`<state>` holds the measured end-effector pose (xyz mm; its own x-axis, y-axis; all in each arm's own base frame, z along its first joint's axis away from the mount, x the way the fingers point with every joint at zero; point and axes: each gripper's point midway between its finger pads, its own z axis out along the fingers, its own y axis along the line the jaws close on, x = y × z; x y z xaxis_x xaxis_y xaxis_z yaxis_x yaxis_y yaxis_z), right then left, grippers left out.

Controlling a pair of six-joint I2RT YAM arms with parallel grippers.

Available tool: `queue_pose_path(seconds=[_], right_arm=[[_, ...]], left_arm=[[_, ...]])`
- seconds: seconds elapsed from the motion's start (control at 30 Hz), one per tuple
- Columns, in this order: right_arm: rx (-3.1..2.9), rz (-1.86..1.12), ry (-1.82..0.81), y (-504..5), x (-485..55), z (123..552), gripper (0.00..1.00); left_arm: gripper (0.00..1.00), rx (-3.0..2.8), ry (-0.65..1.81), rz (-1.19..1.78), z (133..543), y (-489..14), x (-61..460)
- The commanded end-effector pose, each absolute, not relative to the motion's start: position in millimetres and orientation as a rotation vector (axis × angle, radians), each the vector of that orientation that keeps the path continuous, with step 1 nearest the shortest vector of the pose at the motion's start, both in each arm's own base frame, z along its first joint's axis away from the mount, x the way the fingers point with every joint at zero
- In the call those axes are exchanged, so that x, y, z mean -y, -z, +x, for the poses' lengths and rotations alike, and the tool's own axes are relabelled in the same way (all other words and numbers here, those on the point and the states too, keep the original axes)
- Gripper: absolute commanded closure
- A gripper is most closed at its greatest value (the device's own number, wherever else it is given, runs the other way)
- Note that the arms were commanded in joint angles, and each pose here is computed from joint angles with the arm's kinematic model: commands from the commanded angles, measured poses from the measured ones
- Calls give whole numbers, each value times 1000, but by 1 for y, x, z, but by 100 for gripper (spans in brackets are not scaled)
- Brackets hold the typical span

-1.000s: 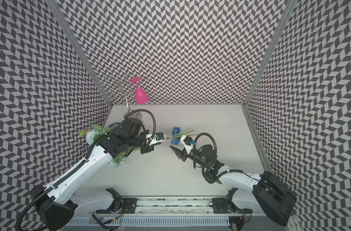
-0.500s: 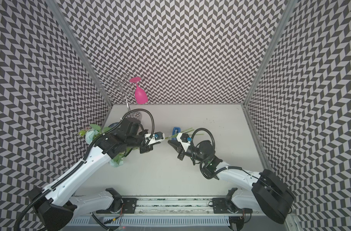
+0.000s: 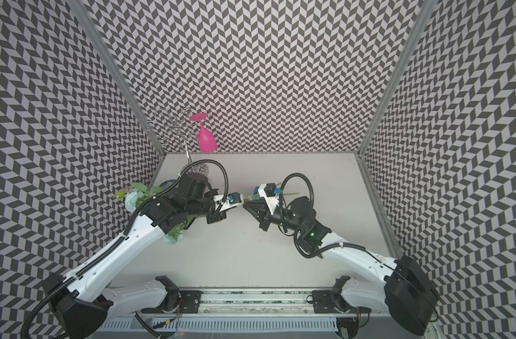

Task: Wrap bouquets with tape
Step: Wrap the tape around the bouquet.

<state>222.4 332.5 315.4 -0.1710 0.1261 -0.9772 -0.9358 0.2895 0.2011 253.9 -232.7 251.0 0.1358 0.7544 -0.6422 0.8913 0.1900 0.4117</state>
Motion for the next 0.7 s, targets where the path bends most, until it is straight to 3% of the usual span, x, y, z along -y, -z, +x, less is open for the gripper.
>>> queue_pose_path(seconds=[0.0,0.07,0.17,0.33,0.57,0.67], right_arm=[[-1322,-840,-1210,-345,-334,210,86],[-1337,-798,-1186,-349,-331,216,80],[-1401,-655,-1104,-352,-319,240,79],[-1504,-533,-964,-357,-305,277,65],[-1665,-576,-622,-340,-288,315,60],[-1623,-718,-496,-345,-280,307,58]], left_arm=[[100,-1661,181,1583,258,-245,229],[100,-1659,187,1584,256,-245,230],[100,-1650,191,1584,255,-247,230],[100,-1638,215,1596,249,-247,230],[100,-1619,249,1610,243,-251,232],[100,-1609,275,1623,239,-251,234]])
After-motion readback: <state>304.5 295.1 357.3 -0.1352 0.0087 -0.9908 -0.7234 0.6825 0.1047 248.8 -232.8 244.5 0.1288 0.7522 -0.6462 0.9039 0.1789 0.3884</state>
